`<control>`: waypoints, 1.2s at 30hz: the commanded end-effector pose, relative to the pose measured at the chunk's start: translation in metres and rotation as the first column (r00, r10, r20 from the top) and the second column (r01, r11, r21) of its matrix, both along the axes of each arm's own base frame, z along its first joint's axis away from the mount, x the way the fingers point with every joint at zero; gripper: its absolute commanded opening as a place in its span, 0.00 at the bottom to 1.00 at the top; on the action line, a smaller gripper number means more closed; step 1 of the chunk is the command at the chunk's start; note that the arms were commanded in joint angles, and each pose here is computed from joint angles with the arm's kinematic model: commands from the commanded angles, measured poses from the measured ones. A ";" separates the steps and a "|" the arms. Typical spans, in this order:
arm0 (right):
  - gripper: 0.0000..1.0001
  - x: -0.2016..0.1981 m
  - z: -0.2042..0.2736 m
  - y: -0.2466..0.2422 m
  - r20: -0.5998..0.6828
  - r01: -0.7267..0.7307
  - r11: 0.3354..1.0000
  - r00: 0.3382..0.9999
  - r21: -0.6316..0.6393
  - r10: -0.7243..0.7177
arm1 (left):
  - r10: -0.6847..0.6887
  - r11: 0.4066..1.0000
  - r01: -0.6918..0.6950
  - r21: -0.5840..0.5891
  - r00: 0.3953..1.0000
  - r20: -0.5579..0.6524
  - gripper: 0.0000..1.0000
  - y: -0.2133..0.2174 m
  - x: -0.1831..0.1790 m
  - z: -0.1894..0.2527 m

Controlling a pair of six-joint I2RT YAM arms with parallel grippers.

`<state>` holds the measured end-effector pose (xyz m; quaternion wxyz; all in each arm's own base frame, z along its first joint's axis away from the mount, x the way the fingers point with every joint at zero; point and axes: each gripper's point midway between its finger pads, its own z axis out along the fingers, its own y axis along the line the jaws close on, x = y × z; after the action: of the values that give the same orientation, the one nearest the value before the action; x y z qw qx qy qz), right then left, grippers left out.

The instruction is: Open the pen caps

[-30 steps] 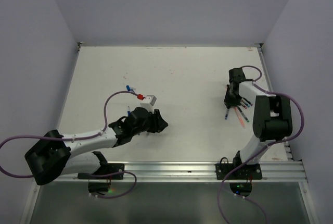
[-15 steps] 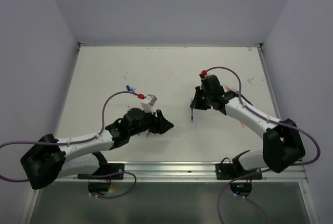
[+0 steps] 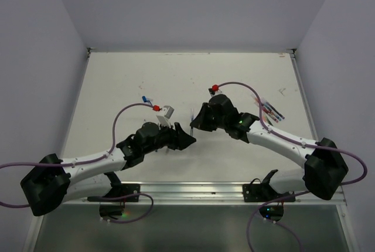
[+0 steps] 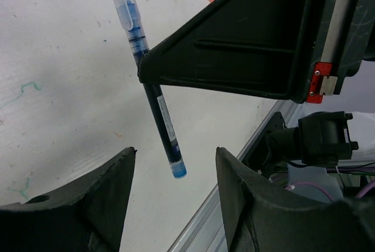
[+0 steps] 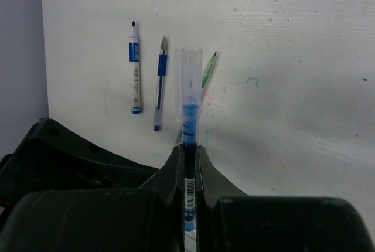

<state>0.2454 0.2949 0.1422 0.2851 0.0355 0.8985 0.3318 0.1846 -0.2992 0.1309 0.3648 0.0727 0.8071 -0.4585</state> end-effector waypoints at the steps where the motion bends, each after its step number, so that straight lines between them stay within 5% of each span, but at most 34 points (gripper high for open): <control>1: 0.00 0.010 0.028 0.016 0.057 0.041 0.995 0.997 0.088 -0.046 | 0.011 1.000 -0.011 -0.028 1.000 0.004 0.60 -0.004 0.003 0.006; 8: 0.00 0.007 0.040 0.026 0.065 0.036 0.987 0.997 0.154 -0.046 | 0.020 1.000 -0.020 0.013 1.000 -0.016 0.51 -0.003 0.004 -0.005; 11: 0.00 0.004 0.043 0.032 0.065 0.005 0.987 0.998 0.158 -0.015 | 0.030 0.999 -0.030 0.021 1.000 -0.007 0.28 -0.001 0.006 -0.005; 12: 0.00 0.003 0.044 0.034 0.070 -0.004 0.987 0.998 0.158 -0.007 | 0.031 0.999 -0.031 0.020 1.000 -0.002 0.08 0.000 0.006 -0.004; 13: 0.00 0.003 0.045 0.033 0.073 -0.007 0.988 0.997 0.155 -0.004 | 0.035 0.999 -0.035 0.023 0.999 0.005 0.00 0.000 0.007 -0.003; 17: 0.47 0.005 0.048 0.029 0.117 -0.026 0.993 0.993 0.116 0.012 | 0.040 0.999 -0.040 0.026 0.999 0.025 0.00 0.006 0.006 0.000; 20: 0.62 0.009 0.053 0.028 0.142 -0.028 0.996 0.990 0.083 0.016 | 0.044 0.999 -0.045 0.019 0.998 0.034 0.00 0.009 0.004 0.001; 24: 0.62 0.016 0.055 0.030 0.159 -0.034 0.998 0.987 0.047 0.027 | 0.039 0.999 -0.040 0.016 0.999 0.030 0.00 0.012 0.000 -0.001; 30: 0.48 0.024 0.068 0.040 0.213 -0.066 0.996 0.976 0.068 0.050 | 0.021 1.000 -0.021 0.002 0.999 0.034 0.00 0.014 -0.006 0.001; 36: 0.19 0.028 0.068 0.045 0.223 -0.086 0.996 0.972 0.039 0.075 | 0.015 1.000 -0.015 -0.008 0.999 0.039 0.00 0.018 -0.010 0.003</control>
<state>0.2653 0.3328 0.1879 0.3420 -0.0178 0.8697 0.3555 0.1799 -0.2813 0.1312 0.3799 0.0579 0.8061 -0.4500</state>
